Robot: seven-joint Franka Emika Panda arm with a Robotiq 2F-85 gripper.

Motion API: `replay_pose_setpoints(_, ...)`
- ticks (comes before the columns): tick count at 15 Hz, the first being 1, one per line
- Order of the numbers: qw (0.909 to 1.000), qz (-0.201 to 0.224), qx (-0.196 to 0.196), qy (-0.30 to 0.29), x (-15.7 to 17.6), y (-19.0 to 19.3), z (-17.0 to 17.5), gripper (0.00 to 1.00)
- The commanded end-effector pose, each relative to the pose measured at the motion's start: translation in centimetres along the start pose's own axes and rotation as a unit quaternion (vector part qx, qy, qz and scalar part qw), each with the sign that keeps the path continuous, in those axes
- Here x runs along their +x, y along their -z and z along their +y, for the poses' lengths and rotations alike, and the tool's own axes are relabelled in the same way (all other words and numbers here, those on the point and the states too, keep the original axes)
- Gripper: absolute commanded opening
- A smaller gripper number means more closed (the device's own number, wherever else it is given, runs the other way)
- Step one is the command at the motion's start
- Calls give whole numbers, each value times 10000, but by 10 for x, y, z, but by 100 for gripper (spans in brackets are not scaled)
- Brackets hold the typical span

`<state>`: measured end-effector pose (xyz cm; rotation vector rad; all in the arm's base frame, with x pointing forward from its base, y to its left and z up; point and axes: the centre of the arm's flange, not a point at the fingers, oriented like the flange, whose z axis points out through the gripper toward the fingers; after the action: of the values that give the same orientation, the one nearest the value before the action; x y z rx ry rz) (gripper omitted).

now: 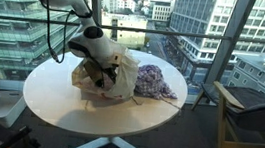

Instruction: Remove the purple and blue shirts and the brown object from the plastic

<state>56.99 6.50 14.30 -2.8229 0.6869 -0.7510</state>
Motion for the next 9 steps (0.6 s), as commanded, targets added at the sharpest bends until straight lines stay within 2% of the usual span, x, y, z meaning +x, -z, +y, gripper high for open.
replay_pose_setpoints(1,9982,166,-239,519,30,7,-19,100)
replay_pose_setpoints(5,9953,205,-361,874,46,-5,-12,100)
replay_pose_setpoints(9,9942,185,-421,968,58,-14,-7,100)
